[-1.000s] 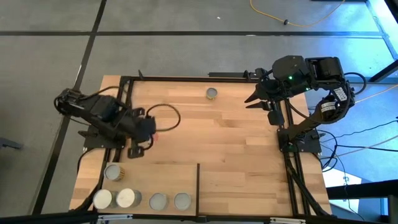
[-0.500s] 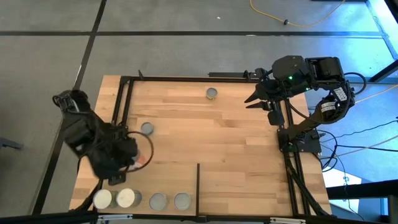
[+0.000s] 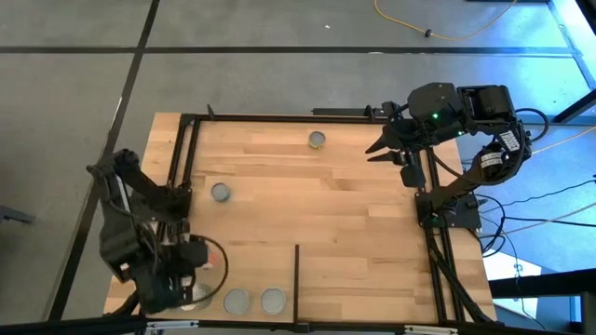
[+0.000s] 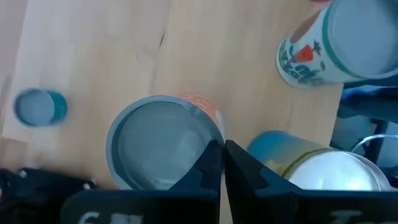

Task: Pick and place cans onto a shelf
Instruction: Put the orange can on the shelf, then put the blue tuna can on the shelf

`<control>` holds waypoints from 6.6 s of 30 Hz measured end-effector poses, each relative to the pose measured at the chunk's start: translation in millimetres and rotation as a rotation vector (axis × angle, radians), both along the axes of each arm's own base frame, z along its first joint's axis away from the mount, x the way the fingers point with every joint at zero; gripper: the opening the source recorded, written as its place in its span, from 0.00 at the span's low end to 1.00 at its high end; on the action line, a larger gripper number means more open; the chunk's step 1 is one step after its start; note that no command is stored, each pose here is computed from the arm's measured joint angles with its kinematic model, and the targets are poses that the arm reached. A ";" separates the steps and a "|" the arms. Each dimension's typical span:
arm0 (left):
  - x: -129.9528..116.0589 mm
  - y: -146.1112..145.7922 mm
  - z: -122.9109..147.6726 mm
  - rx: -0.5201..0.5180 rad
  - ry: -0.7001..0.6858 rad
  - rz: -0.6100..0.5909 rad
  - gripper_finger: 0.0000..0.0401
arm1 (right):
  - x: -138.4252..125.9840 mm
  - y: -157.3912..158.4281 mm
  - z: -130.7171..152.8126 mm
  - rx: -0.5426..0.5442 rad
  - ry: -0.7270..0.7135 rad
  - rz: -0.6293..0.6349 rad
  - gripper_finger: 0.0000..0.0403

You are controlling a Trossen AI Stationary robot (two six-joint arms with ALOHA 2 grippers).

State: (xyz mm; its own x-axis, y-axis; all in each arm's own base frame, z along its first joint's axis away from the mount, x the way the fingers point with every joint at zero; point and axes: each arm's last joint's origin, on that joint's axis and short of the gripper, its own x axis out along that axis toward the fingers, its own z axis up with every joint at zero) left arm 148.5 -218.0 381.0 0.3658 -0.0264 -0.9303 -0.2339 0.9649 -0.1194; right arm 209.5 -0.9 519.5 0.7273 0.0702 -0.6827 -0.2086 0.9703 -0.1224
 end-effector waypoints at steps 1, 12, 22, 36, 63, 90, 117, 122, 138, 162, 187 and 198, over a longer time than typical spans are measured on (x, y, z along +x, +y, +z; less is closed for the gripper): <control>-0.5 -3.0 -1.9 0.000 0.005 0.009 0.00 | 0.1 0.0 0.1 0.000 -0.001 0.000 0.21; -10.1 -19.1 -27.7 0.034 0.025 0.075 0.00 | 0.1 0.0 0.1 0.005 -0.001 -0.004 0.21; -8.8 -22.4 -43.4 0.026 0.067 0.069 0.00 | 0.6 0.0 0.7 0.006 -0.009 -0.005 0.21; 2.2 -16.7 -48.4 0.023 0.080 0.111 0.08 | 2.0 0.0 2.2 0.006 -0.030 -0.005 0.21; 0.1 -13.4 -17.5 -0.027 0.054 0.022 0.09 | 4.9 -0.1 5.6 0.006 -0.076 -0.005 0.21; -16.4 116.7 38.0 0.074 -0.371 0.366 0.09 | 55.1 -51.2 -59.4 0.042 0.071 -0.132 0.21; 0.3 198.4 19.1 -0.107 -0.200 1.016 0.08 | 66.0 -146.1 -160.5 0.074 0.160 -0.341 0.21; 3.0 211.8 -15.1 -0.046 -0.044 1.049 0.08 | 66.3 -146.2 -160.3 0.066 0.157 -0.334 0.21; 27.2 237.0 -116.9 -0.254 0.122 1.178 0.08 | 66.3 -146.2 -160.3 0.063 0.157 -0.331 0.21; 19.1 242.3 -208.4 -0.222 0.091 1.068 0.08 | 69.1 -147.8 -157.8 0.049 0.117 -0.331 0.21; 26.2 244.0 -223.4 -0.123 0.166 0.957 0.08 | 69.1 -147.7 -157.7 0.019 0.119 -0.300 0.21; 27.9 244.1 -227.9 -0.113 0.193 0.955 0.02 | 69.2 -147.8 -157.6 0.019 0.117 -0.301 0.21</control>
